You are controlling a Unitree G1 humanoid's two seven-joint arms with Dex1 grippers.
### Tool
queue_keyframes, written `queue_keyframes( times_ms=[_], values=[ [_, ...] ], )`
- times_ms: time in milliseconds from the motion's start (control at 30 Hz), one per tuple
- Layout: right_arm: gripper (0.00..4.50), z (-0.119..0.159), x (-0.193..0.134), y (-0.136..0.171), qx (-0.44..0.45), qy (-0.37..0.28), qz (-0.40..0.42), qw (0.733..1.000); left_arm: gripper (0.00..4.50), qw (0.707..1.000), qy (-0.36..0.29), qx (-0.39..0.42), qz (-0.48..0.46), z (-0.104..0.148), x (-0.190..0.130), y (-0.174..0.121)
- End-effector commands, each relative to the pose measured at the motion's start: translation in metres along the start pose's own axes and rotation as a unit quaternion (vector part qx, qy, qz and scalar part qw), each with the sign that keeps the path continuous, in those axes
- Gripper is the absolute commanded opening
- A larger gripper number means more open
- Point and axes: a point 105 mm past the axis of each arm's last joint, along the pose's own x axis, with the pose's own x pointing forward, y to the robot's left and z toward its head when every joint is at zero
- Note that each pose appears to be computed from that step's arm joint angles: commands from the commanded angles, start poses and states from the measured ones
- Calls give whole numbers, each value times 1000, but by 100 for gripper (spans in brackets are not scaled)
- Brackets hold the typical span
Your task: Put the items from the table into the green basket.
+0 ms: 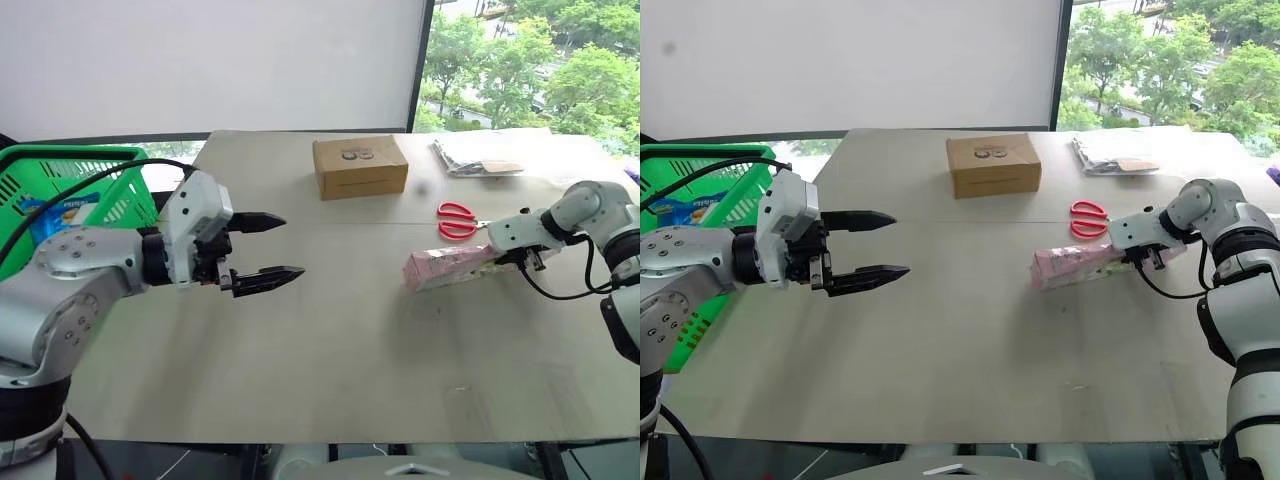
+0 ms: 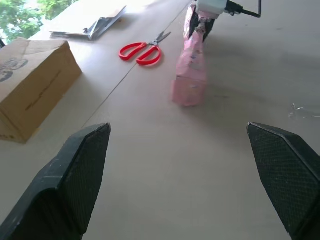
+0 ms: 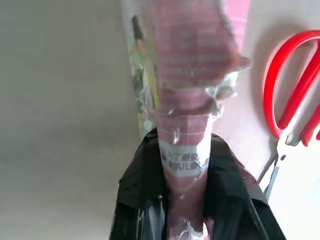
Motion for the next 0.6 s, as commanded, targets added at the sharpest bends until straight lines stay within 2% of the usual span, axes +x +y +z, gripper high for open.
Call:
queue_keyframes(
  times_ms=[33, 100, 133, 233, 267, 400, 600],
  values=[
    [22, 72, -29, -43, 36, -220, -87, 971, 450, 999, -44, 12, -2, 16, 1, 3],
    [21, 106, -43, -55, 54, -322, -111, 939, 450, 997, -75, 2, -3, 23, 3, 4],
    [21, 129, -50, -59, 71, -386, -116, 912, 450, 995, -97, -5, -4, 28, 4, 4],
    [21, 182, -65, -48, 121, -516, -79, 844, 450, 985, -167, -30, -8, 46, 6, 7],
    [21, 192, -67, -41, 132, -535, -63, 832, 450, 983, -182, -36, -9, 50, 6, 8],
    [21, 221, -65, -13, 133, -560, -15, 818, 450, 968, -244, -56, -22, 70, 5, 11],
    [21, 240, -52, 18, 118, -546, 57, 827, 450, 953, -291, -72, -40, 89, 3, 15]
  ],
)
